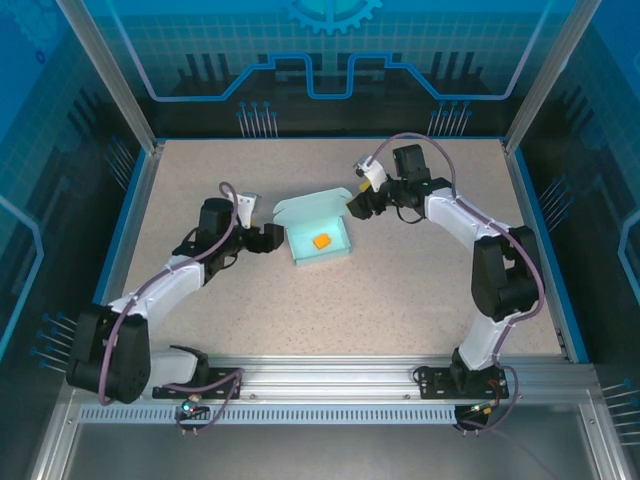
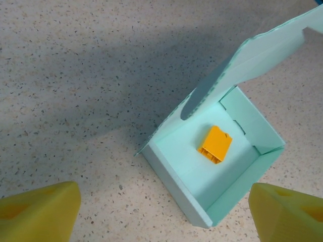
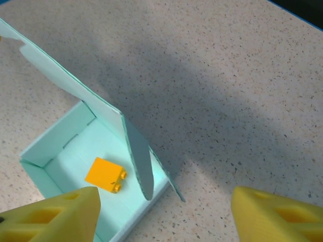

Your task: Fold the paper box

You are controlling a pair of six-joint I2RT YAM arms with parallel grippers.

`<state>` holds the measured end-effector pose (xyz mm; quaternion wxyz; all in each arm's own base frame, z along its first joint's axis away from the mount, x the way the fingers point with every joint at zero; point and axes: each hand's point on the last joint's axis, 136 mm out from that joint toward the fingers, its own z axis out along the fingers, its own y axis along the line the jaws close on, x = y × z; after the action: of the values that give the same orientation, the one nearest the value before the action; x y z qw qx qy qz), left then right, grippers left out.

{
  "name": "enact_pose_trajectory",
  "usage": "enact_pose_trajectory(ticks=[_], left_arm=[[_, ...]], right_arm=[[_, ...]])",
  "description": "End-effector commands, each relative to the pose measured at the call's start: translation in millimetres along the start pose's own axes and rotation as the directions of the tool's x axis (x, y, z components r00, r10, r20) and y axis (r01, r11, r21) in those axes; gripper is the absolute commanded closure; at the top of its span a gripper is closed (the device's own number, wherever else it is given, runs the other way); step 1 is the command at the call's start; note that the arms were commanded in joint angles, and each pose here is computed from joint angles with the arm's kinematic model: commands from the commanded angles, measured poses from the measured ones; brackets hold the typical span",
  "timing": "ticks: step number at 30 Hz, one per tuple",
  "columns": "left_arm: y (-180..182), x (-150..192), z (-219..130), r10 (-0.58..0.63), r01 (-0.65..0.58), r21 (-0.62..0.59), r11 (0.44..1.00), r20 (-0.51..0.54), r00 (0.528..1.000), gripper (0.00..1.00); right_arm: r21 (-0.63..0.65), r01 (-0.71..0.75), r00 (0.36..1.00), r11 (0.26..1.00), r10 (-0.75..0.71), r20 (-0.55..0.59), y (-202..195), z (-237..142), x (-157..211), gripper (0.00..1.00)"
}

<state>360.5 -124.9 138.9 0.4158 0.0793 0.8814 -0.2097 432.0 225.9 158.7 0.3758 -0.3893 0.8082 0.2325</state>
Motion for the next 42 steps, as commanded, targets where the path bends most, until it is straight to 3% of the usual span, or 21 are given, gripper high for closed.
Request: enact_pose_trajectory(ticks=[1,20,42], left_arm=[[-2.1,-23.7,8.2,0.06,-0.061,0.012,0.998,0.058,0.997,0.16],[-5.4,-21.2,45.1,0.125,-0.125,0.04,0.991,-0.021,0.992,0.57],[-8.3,-17.2,56.4,0.123,-0.118,0.065,0.991,-0.084,0.989,0.77]], right_arm=[[0.02,0.021,0.999,1.0,-0.02,-0.04,-6.4,11.2,8.5,0.33],[-0.01,0.097,0.993,0.995,-0.097,-0.074,0.7,32.8,11.7,0.63],[-0.064,0.088,0.993,0.994,-0.093,-0.072,10.7,43.0,12.6,0.85]])
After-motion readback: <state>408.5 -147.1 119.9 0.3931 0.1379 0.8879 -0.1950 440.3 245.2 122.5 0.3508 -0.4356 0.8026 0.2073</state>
